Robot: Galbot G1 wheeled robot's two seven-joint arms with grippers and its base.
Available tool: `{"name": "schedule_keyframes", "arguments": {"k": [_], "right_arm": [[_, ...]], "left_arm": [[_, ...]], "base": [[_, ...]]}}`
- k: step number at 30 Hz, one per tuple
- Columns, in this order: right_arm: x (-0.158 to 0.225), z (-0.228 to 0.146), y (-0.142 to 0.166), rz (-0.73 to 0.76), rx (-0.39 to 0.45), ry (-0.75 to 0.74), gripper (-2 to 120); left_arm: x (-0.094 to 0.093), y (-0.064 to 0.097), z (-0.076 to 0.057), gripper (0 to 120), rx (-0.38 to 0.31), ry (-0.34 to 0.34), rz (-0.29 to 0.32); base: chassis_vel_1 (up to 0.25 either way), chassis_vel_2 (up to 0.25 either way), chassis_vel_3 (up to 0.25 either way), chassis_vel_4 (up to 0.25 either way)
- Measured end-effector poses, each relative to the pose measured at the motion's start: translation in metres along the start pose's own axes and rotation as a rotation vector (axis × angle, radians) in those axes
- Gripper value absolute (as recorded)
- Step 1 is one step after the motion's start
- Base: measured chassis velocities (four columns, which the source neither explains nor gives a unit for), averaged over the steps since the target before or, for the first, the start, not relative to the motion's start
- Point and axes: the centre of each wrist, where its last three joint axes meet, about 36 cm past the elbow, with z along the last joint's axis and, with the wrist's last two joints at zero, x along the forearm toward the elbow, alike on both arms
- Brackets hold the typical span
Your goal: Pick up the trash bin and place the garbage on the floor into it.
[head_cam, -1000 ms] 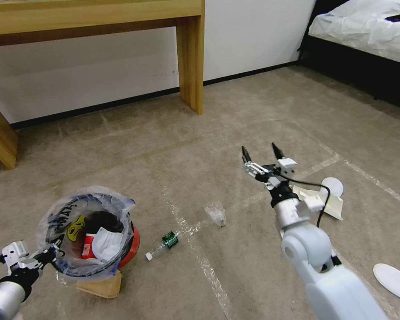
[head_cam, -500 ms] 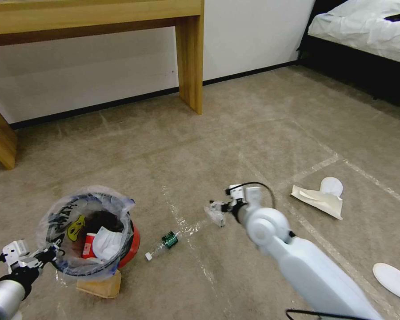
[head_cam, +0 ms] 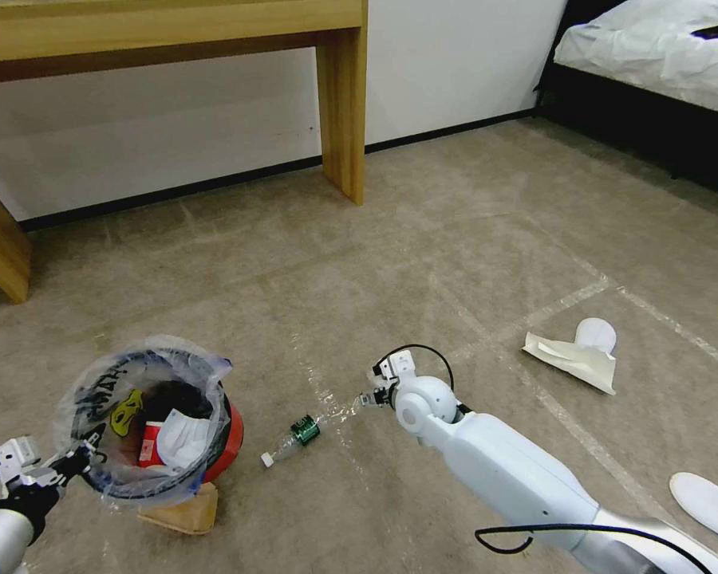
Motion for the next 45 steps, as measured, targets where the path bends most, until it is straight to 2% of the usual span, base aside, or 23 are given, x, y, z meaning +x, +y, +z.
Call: {"name": "schedule_keyframes", "arguments": {"k": [11,18,37,39,41,42,44,45], "right_arm": [[-0.049,0.001,-0.002,0.037,0.022,0.053,100],[-0.081,0.013,-0.009,0.105,0.060,0.047,100],[-0.108,0.023,-0.011,0.127,0.046,-0.037,100],[-0.110,0.024,-0.011,0.131,0.044,-0.044,99],[-0.114,0.027,-0.011,0.132,0.044,-0.055,90],[-0.114,0.027,-0.011,0.132,0.044,-0.055,90],[-0.117,0.030,-0.011,0.134,0.040,-0.056,79],[-0.117,0.030,-0.011,0.134,0.040,-0.056,79]], "left_arm": [[-0.002,0.010,0.005,1,0.006,0.013,-0.021],[0.000,0.014,0.003,1,0.001,0.010,-0.029],[0.005,0.022,0.009,1,0.012,0.013,-0.042],[0.005,0.022,0.010,1,0.012,0.013,-0.043],[0.005,0.023,0.010,1,0.012,0.013,-0.044],[0.005,0.023,0.010,1,0.012,0.013,-0.044],[0.007,0.025,0.010,1,0.012,0.011,-0.047],[0.007,0.025,0.010,1,0.012,0.011,-0.047]], "base": [[0.000,0.000,0.000,0.000],[0.000,0.000,0.000,0.000],[0.000,0.000,0.000,0.000],[0.000,0.000,0.000,0.000],[0.000,0.000,0.000,0.000],[0.000,0.000,0.000,0.000],[0.000,0.000,0.000,0.000],[0.000,0.000,0.000,0.000]]}}
